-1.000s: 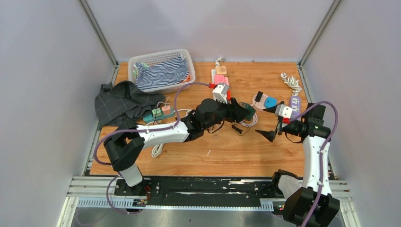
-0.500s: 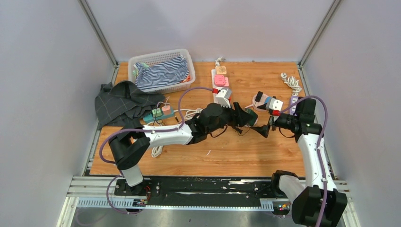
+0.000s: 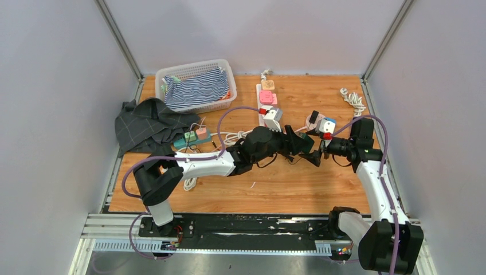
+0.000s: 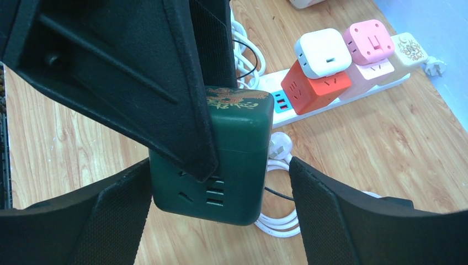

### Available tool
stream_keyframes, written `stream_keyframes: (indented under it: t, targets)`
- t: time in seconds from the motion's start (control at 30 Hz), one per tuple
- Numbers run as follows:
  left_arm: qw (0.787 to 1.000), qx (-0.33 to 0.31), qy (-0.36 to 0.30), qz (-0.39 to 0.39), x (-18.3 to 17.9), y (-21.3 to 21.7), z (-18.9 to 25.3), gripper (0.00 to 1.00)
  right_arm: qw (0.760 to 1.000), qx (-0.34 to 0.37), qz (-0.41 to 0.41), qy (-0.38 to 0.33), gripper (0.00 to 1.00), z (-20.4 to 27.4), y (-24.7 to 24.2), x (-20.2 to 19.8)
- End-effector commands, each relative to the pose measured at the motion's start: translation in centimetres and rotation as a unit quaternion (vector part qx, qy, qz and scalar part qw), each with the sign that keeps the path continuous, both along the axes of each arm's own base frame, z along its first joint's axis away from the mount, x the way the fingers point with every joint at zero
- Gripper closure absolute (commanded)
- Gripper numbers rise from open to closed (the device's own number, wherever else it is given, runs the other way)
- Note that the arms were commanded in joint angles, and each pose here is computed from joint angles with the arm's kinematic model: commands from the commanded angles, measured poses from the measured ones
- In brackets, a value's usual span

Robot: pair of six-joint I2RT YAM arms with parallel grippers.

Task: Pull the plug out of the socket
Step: Place the plug at the corner of the board.

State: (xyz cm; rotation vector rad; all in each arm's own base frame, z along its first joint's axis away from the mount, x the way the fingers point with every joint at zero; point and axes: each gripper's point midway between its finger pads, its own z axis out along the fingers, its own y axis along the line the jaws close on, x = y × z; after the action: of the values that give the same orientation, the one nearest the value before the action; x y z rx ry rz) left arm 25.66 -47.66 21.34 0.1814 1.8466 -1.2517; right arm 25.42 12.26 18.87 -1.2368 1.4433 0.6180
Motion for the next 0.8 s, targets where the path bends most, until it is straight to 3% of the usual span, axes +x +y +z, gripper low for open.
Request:
stream_keyframes:
  t: [0.0,0.23,0.43,0.6,0.7,0.77]
  targets:
    - [0.999,-0.031,-0.015,0.010,0.42,-0.76,2.08,1.00,1.000,0.006,0.011,0.000,0.13,-0.02,0.54,-0.35]
    - [0.999,-0.030,-0.017,0.010,0.40,-0.72,2.11,1.00,1.000,0.010,0.020,-0.002,0.29,0.00,0.79,-0.52]
    - [0.999,-0.033,-0.016,0.008,0.34,-0.78,2.27,0.98,1.000,0.009,0.026,-0.003,0.68,0.11,0.87,-0.73]
    - [0.999,-0.033,-0.017,0.006,0.25,-0.76,2.35,0.54,1.000,0.008,0.027,0.000,0.90,0.03,0.87,-0.86]
    - [0.999,-0.035,-0.020,0.004,0.16,-0.73,2.51,0.37,1.000,0.008,0.026,0.004,0.99,-0.05,0.78,-0.89]
    - [0.999,-0.040,-0.022,0.005,0.11,-0.61,2.67,0.26,1.000,0.007,0.025,0.005,1.00,-0.12,0.72,-0.93]
